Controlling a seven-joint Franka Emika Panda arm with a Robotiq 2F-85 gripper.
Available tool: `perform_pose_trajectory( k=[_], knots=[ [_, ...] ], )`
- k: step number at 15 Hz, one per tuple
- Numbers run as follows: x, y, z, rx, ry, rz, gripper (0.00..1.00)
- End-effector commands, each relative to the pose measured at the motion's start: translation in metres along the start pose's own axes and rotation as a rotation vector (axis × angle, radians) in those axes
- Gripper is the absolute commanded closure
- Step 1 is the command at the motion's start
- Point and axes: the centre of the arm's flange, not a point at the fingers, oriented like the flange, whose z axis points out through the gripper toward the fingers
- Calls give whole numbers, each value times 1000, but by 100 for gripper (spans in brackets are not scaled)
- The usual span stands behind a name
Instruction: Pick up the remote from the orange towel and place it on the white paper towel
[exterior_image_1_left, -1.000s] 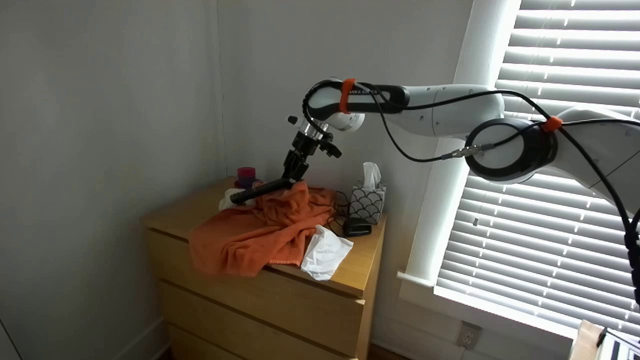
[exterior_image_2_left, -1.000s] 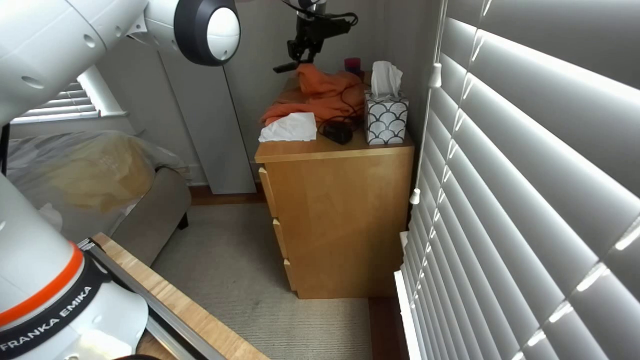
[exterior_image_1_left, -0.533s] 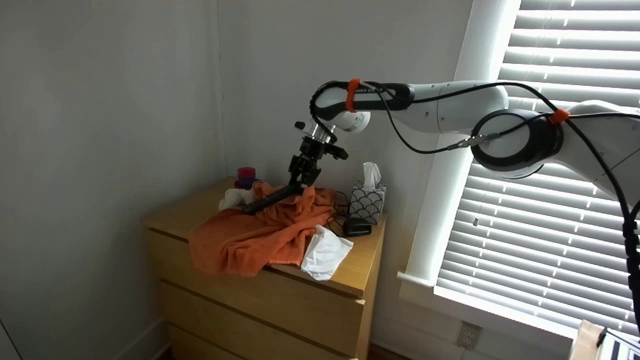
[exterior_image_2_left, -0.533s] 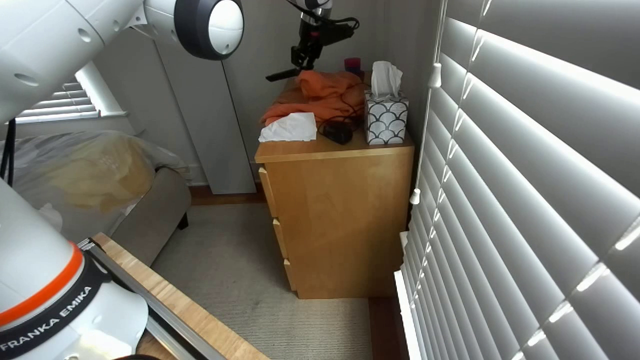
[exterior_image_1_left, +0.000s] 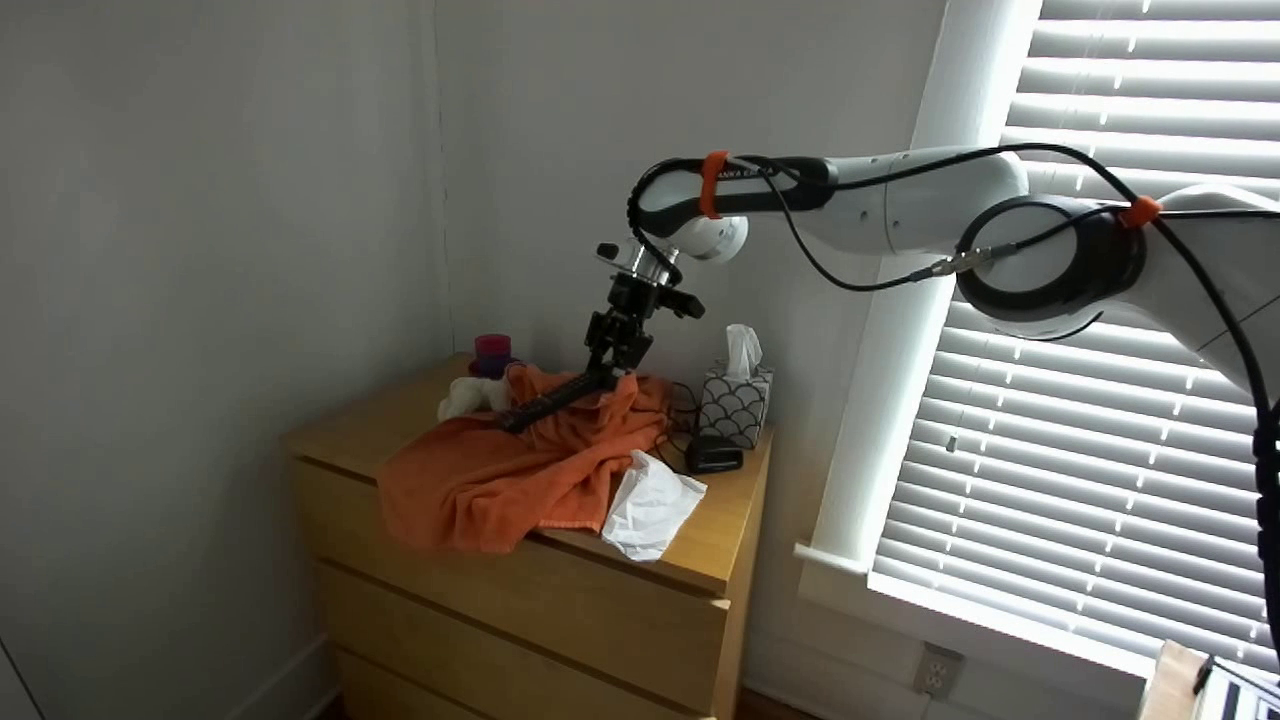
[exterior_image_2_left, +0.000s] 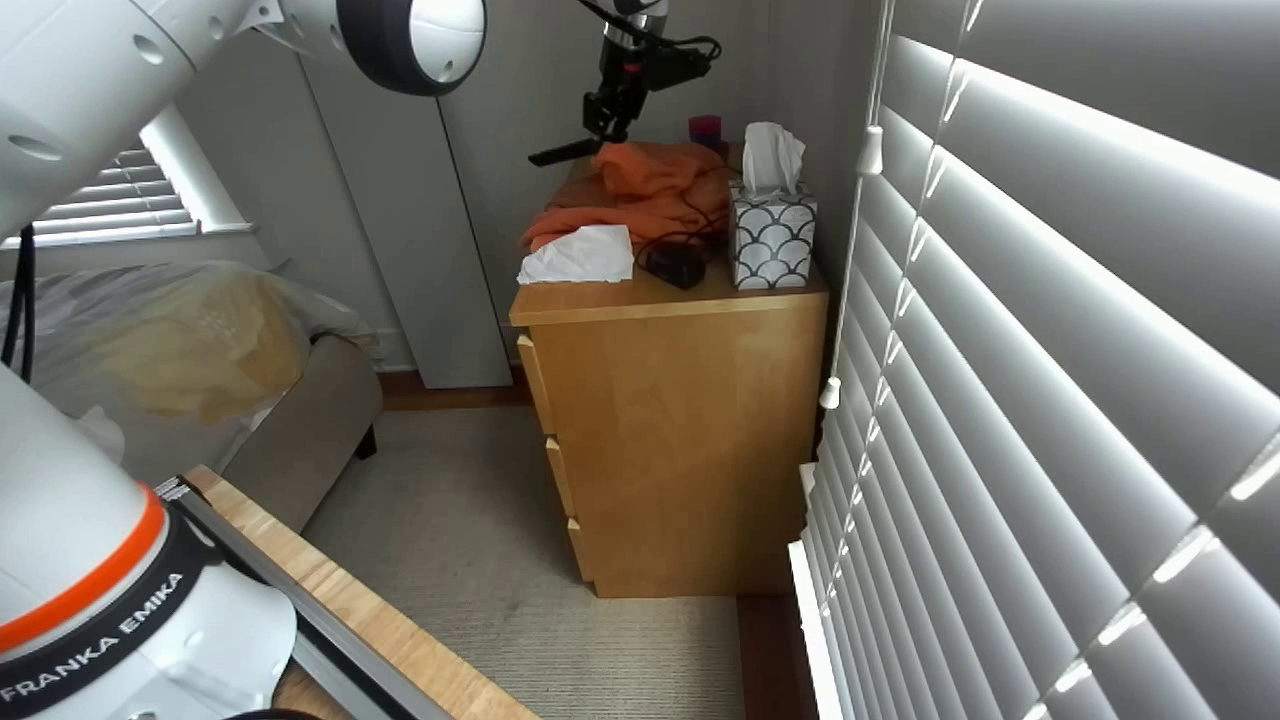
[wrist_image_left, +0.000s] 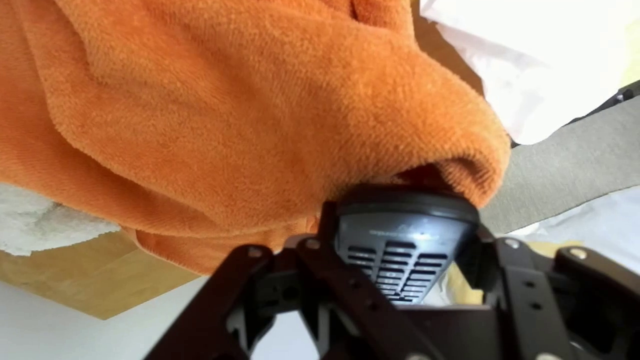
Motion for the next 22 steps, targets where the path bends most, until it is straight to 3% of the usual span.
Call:
perform_pose_trajectory(
  k=[1,5,11,22],
  knots=[
    [1,-8,7,14,-14,-47,69],
    [-8,-28,36,74,-48,-162,69],
    [-32,-48,77,175,-19,-330,69],
    [-85,-52,66,214,48,-453,69]
  ],
)
